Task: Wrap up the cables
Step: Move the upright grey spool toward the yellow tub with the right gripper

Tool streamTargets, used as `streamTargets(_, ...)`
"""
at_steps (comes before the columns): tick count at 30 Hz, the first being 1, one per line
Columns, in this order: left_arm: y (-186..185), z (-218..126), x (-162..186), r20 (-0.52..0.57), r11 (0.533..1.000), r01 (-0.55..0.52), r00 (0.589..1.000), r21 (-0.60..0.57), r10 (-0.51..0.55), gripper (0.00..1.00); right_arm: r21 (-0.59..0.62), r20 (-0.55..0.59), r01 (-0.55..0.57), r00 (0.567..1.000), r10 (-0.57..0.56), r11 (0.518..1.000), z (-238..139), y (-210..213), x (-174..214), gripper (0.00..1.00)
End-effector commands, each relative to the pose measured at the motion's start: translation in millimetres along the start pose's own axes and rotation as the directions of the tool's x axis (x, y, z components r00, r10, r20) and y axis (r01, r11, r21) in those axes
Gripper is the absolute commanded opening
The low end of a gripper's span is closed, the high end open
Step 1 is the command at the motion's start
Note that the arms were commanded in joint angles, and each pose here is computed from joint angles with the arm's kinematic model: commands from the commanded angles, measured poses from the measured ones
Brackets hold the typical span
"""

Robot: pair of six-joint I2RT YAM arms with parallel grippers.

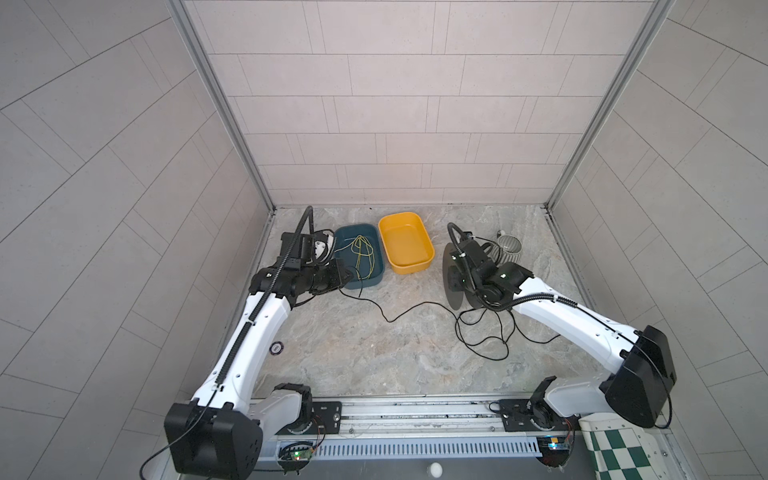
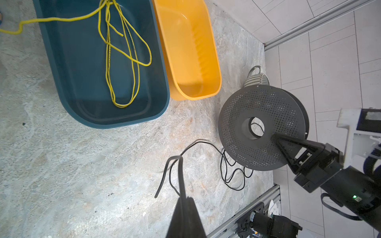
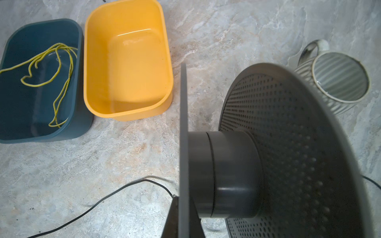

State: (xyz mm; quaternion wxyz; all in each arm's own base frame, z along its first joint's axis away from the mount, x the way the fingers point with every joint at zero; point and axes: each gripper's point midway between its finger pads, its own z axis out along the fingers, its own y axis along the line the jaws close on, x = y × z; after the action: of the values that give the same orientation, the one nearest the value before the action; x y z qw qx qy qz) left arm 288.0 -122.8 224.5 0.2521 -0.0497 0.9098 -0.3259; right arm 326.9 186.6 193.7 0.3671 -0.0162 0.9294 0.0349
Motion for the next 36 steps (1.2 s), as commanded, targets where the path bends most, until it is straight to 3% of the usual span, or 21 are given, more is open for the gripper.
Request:
streamTargets(1, -1.8, 0.0, 6.2, -0.017, 1.000, 0.001, 1.000, 0.010, 0.000, 0.00, 0.072, 0.102, -0.024, 0.995, 0.016, 0.997, -8.5, -2.4, -25.9, 0.00)
streamTargets(13, 0.4, -2.1, 14.1, -0.035, 1.000, 0.003, 0.999, 0.003, -0.003, 0.00, 0.042, 0.087, -0.092, 0.992, 0.088, 0.995, 6.9, 34.9, -22.7, 0.00)
streamTargets(22, -1.0, -0.6, 14.2, -0.042, 1.000, 0.005, 0.999, 0.006, -0.005, 0.00, 0.137, 0.145, -0.126, 0.984, 0.106, 0.982, 18.1, 21.6, -25.2, 0.00)
streamTargets(36, -3.4, 2.6, 17.2, -0.057, 1.000, 0.010, 0.998, 0.011, -0.010, 0.00, 0.134, 0.156, -0.144, 0.980, 0.122, 0.980, 39.6, 24.8, -13.1, 0.00)
